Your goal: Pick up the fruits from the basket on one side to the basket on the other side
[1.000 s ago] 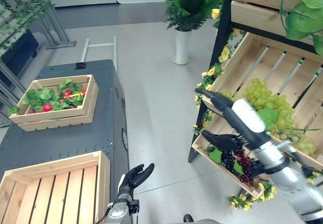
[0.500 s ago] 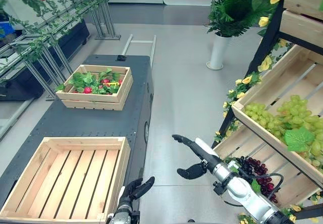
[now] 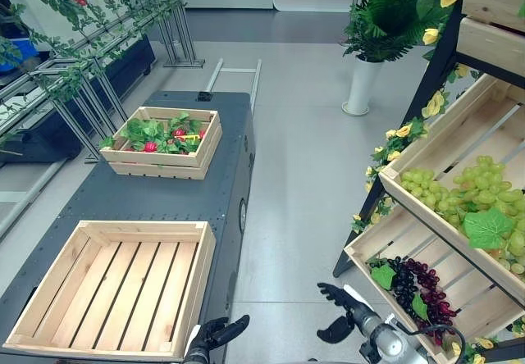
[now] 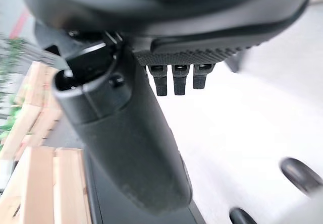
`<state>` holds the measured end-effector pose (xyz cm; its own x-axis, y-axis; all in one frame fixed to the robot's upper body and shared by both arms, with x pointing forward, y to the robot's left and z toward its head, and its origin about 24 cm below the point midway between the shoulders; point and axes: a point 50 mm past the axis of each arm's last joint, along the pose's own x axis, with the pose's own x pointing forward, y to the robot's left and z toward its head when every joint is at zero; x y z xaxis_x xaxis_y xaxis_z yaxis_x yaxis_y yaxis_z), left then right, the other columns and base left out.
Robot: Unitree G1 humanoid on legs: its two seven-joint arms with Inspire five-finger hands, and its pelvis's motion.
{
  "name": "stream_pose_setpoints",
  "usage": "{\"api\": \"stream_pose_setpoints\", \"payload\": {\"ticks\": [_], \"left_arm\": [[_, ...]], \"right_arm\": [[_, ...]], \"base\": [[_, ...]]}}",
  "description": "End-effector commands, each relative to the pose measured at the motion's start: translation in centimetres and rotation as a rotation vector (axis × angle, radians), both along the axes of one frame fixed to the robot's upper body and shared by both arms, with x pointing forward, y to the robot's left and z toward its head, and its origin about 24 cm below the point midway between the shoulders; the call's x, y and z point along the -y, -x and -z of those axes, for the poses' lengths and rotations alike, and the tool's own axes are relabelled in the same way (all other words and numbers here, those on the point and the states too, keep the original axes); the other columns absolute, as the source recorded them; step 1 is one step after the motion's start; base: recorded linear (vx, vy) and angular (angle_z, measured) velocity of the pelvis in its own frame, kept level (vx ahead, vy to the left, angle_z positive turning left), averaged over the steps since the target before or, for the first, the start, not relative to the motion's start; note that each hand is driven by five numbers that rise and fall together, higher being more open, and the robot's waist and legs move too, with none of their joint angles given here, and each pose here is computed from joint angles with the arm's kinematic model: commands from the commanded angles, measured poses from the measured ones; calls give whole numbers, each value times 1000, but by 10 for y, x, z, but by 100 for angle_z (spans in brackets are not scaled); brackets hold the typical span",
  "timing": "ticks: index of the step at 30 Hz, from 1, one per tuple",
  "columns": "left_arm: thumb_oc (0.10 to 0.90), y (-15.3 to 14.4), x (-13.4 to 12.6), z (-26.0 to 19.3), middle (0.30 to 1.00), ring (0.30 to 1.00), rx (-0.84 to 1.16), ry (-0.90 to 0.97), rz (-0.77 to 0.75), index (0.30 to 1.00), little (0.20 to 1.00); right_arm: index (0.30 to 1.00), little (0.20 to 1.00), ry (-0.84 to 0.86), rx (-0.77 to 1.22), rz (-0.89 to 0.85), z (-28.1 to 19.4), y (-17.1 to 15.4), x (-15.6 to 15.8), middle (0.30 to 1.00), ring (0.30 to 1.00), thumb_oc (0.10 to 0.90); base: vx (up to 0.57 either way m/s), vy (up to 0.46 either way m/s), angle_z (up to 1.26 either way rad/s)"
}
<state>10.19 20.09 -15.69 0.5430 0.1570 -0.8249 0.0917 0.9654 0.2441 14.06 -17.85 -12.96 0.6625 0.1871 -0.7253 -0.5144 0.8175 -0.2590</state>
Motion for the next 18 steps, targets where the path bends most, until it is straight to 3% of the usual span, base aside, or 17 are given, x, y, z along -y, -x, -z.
{"api": "stream_pose_setpoints", "payload": {"ticks": [1,7,18], "left_arm": [[800,-35,12,-9,900,900,115,-22,149,900,900],[800,-33,27,-8,900,900,116,-22,355,900,900],[800,-34,23,-11,900,900,146,50,326,900,900]], "right_arm": [[900,900,-150,14,129,-2,-21,-9,900,900,800],[900,900,-118,-215,420,25,18,19,900,900,800],[900,900,-113,-211,460,27,25,24,900,900,800]], "base": [[0,0,0],[25,13,1],[4,-1,-1]]}}
